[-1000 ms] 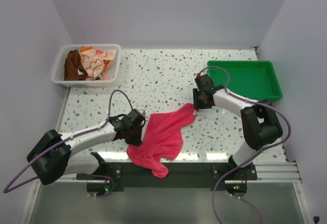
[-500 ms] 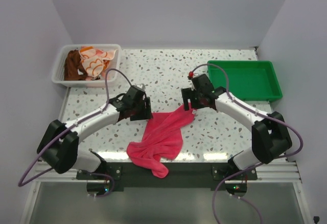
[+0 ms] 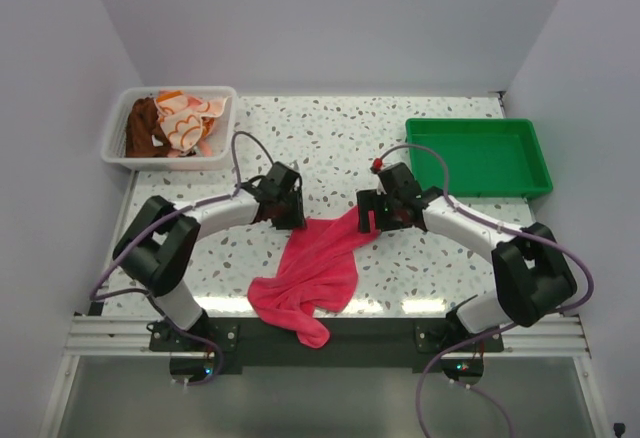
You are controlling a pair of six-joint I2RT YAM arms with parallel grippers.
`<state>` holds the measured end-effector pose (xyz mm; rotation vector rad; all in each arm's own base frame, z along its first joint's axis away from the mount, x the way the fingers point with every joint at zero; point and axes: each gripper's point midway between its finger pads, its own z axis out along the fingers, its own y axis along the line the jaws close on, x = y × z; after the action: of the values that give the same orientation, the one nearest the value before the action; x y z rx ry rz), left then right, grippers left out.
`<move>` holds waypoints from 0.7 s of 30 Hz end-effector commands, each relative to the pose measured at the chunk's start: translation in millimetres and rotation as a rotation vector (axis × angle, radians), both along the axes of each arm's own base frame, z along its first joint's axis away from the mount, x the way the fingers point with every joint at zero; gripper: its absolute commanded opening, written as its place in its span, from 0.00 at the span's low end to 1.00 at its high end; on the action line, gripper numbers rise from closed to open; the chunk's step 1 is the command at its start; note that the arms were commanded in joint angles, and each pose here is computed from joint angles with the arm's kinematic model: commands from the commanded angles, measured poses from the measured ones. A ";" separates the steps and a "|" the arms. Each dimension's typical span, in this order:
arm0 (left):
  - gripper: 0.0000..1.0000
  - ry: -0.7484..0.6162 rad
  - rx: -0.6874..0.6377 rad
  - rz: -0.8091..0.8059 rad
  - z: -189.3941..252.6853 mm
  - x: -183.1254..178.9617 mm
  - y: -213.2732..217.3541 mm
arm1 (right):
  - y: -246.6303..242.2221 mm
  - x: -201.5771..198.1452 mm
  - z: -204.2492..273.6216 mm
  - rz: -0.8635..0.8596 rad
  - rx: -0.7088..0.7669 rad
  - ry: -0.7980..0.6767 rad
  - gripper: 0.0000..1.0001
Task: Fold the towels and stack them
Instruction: Flatten out the crumpled towel
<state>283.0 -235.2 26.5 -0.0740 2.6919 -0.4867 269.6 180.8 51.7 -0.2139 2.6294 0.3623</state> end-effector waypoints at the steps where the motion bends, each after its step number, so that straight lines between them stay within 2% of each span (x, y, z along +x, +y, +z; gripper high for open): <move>1: 0.32 -0.078 -0.072 -0.018 16.7 27.9 -18.9 | 9.5 8.3 8.4 -0.011 0.054 -0.053 0.83; 4: 0.14 -0.113 -0.028 -0.058 25.6 42.1 -21.5 | 8.7 9.0 7.6 -0.016 0.051 -0.055 0.83; 5: 0.02 -0.167 -0.019 -0.066 41.5 56.3 -25.2 | 8.8 9.9 8.9 -0.014 0.051 -0.062 0.83; 7: 0.00 -0.254 -0.001 -0.122 70.3 63.2 -25.8 | 8.7 11.1 14.0 -0.014 0.056 -0.077 0.83; 9: 0.00 -0.382 0.071 -0.121 100.7 69.9 -19.6 | 6.7 12.9 19.0 -0.022 0.052 -0.097 0.83; 10: 0.01 -0.448 0.066 -0.111 126.6 64.0 -16.8 | 5.6 13.4 24.2 -0.023 0.056 -0.116 0.83; 12: 0.03 -0.426 0.086 -0.110 112.9 36.7 -11.6 | 3.9 13.2 28.9 -0.027 0.060 -0.135 0.83; 13: 0.06 -0.372 0.043 -0.081 106.8 18.5 -12.4 | 2.8 11.5 30.7 -0.026 0.064 -0.144 0.83; 14: 0.09 -0.265 0.031 -0.115 73.9 -10.6 -9.6 | 2.4 10.5 30.9 -0.029 0.067 -0.144 0.83; 15: 0.11 -0.203 0.006 -0.109 60.6 -28.5 -11.6 | -0.8 9.9 29.1 -0.037 0.056 -0.148 0.83; 16: 0.18 -0.134 0.018 -0.166 34.9 -62.4 -13.9 | -0.9 10.3 30.5 -0.038 0.060 -0.157 0.83; 18: 0.25 -0.080 -0.009 -0.182 26.6 -93.5 -19.5 | -0.9 7.7 29.1 -0.032 0.060 -0.148 0.83; 19: 0.33 -0.052 0.006 -0.196 17.6 -110.8 -15.5 | -1.5 7.2 29.6 -0.027 0.055 -0.146 0.83; 21: 0.43 -0.053 -0.002 -0.134 25.3 -116.1 -4.4 | -3.1 5.8 30.4 -0.012 0.042 -0.145 0.83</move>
<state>188.6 -253.7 53.1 0.2690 2.5926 -0.5233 271.5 178.6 74.1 -0.1906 2.5143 0.3968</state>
